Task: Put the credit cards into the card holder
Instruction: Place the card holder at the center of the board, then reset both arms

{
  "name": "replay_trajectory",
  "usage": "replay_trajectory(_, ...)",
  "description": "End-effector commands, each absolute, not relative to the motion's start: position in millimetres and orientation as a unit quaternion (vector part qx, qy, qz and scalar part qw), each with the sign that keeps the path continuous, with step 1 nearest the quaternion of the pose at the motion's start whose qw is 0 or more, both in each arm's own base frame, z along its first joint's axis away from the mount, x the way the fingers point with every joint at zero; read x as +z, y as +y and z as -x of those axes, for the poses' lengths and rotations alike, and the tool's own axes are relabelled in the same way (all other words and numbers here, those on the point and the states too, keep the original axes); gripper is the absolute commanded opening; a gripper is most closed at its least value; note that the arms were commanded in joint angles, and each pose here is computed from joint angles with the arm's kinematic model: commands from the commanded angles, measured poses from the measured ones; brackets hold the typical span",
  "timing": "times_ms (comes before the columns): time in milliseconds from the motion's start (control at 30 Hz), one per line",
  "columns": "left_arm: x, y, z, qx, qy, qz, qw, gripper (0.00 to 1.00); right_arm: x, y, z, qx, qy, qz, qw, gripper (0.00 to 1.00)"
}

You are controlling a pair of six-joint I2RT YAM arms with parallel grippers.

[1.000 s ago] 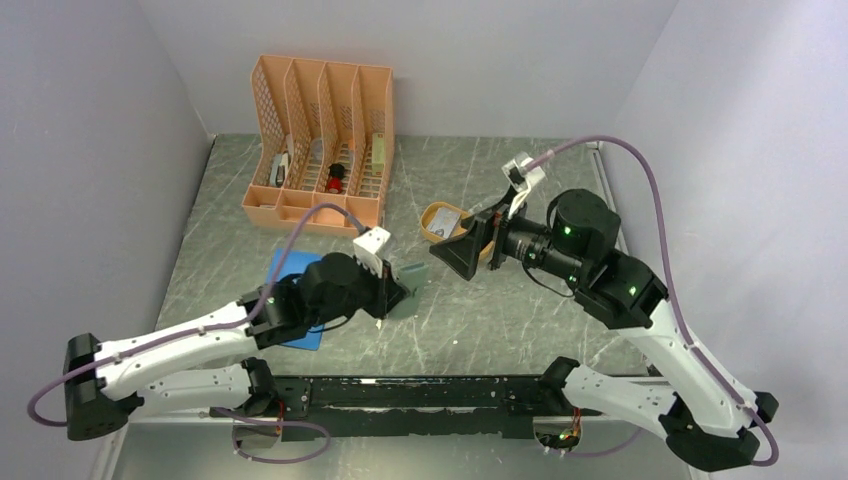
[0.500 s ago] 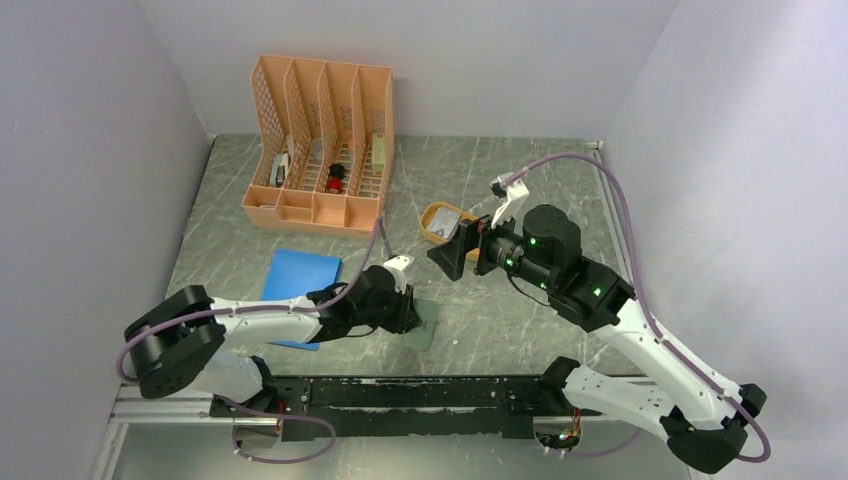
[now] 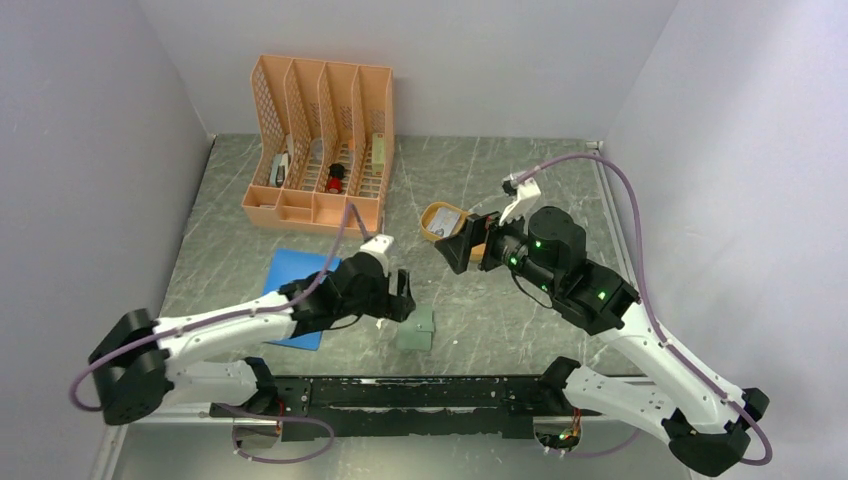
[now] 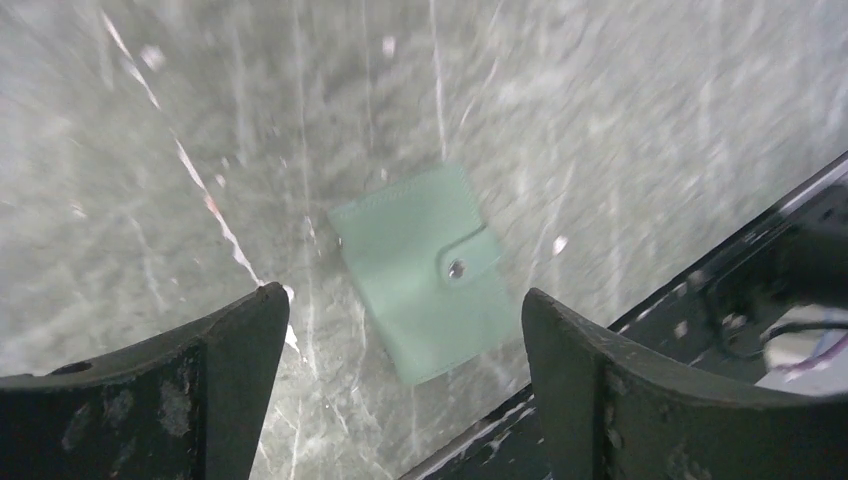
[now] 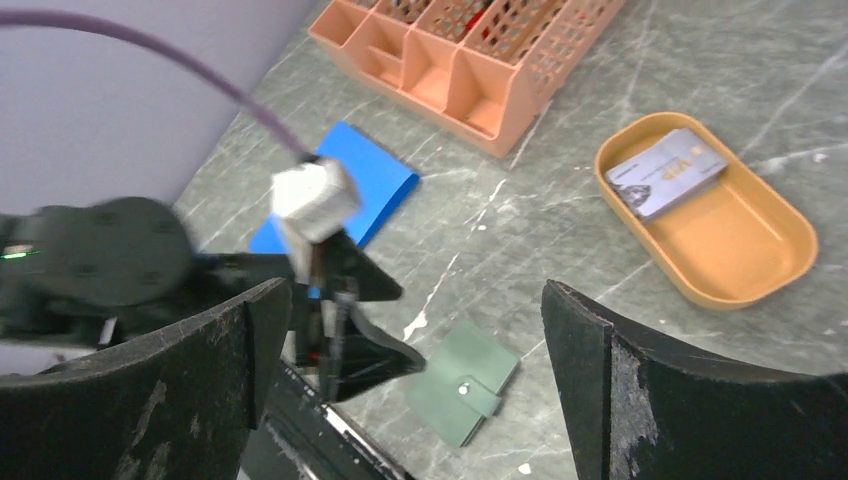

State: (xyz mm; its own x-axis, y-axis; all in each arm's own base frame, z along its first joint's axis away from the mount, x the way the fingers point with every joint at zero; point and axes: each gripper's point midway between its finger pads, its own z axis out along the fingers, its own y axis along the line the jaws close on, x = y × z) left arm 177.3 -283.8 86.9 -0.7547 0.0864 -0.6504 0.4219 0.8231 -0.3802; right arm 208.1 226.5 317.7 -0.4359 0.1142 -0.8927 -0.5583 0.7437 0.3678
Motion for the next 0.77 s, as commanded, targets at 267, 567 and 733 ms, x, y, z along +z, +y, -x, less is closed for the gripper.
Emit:
replay_trajectory(267,228,-226,-206,-0.244,0.842,-0.039,0.479,0.96,329,147,-255,0.204,0.772,-0.134,0.587,1.0)
replay_trajectory(567,294,-199,-212,-0.243,0.799,-0.014,0.55,0.96,355,118,-255,0.154,0.75,-0.144,0.627,1.0)
replay_trajectory(733,300,-195,-213,-0.244,0.792,-0.006,0.559,0.96,357,121,-253,0.146,0.759,-0.112,0.624,1.0)
